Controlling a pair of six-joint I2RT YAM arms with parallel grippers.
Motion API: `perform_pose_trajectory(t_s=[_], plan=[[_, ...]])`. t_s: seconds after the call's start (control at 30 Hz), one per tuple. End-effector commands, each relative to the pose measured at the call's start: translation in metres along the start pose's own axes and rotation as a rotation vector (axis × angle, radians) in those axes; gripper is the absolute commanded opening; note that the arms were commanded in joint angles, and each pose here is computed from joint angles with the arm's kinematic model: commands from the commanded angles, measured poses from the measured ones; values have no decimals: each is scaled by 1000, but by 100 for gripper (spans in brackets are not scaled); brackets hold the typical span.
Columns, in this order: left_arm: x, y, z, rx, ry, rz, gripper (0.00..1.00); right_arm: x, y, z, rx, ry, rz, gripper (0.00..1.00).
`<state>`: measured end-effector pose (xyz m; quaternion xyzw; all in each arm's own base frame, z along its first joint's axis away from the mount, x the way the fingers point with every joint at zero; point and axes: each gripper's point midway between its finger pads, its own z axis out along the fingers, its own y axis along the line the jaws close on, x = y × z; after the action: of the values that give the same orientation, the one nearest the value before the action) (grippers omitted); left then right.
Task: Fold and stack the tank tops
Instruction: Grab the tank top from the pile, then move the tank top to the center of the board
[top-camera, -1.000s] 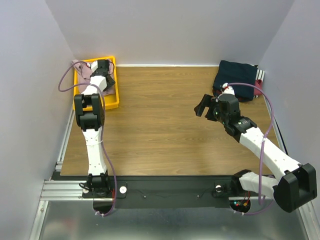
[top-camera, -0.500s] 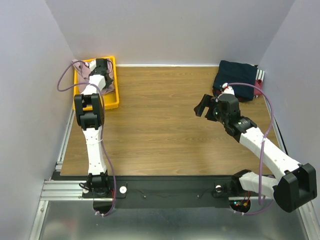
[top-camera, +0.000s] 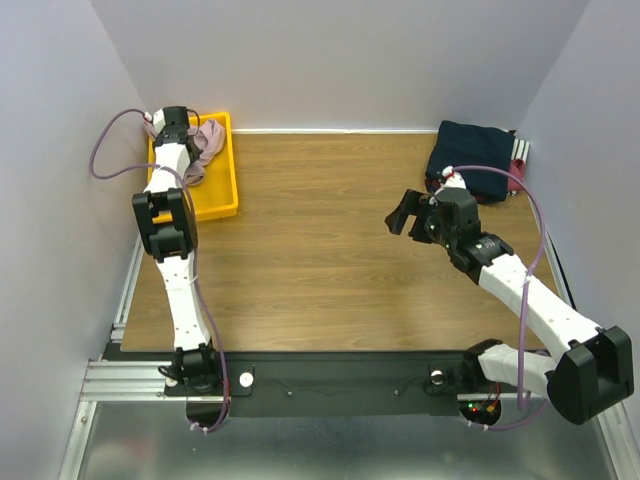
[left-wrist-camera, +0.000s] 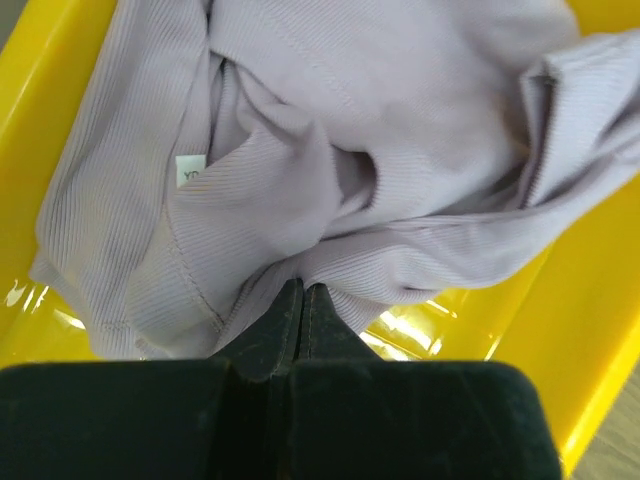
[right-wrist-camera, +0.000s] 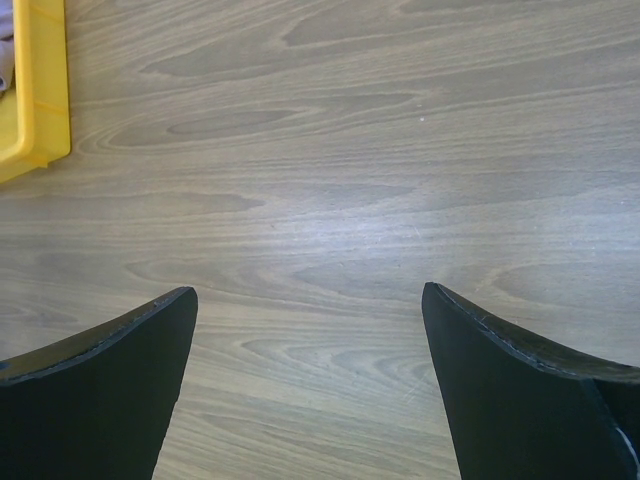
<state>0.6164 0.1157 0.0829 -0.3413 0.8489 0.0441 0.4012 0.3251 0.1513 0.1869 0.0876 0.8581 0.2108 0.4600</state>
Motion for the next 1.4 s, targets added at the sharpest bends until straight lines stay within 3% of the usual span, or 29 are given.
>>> perform_pose_trajectory(t_s=[0.0,0.1,0.2,0.27,0.3,0.37,0.4,0.53,0.63,0.77,0.9,1.0,1.03,1.1,1.13,1.23,1.37], plan=[[-118,-61,-109,195,-302,25,0,-17,18,0,-64,-34,-16,100],[-158,-82,-161,262,-428,33,0,-17,22,2,-79,-29,-19,100],[-201,-108,-251,358,-593,38,0,-21,26,3,-95,-41,-25,100],[-213,-119,-294,410,-660,46,0,-30,30,1,-99,-62,-25,100],[-211,-141,-326,474,-699,56,0,-33,31,1,-101,-69,-26,100],[-222,-147,-391,524,-797,71,0,-44,37,-3,-110,-94,-26,100],[-214,-166,-425,587,-830,81,0,-48,38,-4,-111,-105,-26,100],[-210,-166,-550,708,-974,56,0,-67,43,-14,-112,-161,-19,100],[-190,-169,-605,839,-969,29,0,-78,43,-22,-103,-204,-11,100],[-141,-181,-640,997,-873,25,0,-84,40,-32,-88,-245,16,100],[-71,-190,-617,1107,-675,-11,0,-82,30,-40,-60,-275,59,100],[7,-191,-552,1097,-451,-79,0,-70,17,-43,-32,-277,83,100],[54,-191,-510,1063,-357,-48,0,-66,13,-43,-22,-274,91,100],[110,-190,-467,1023,-189,-76,0,-58,9,-44,-21,-267,93,100],[162,-181,-423,957,-84,-25,0,-48,4,-40,-13,-245,91,100],[234,-153,-354,840,89,-31,0,-20,-5,-29,-5,-168,87,100],[263,-129,-311,774,160,-40,0,14,-17,-19,6,-78,91,100]])
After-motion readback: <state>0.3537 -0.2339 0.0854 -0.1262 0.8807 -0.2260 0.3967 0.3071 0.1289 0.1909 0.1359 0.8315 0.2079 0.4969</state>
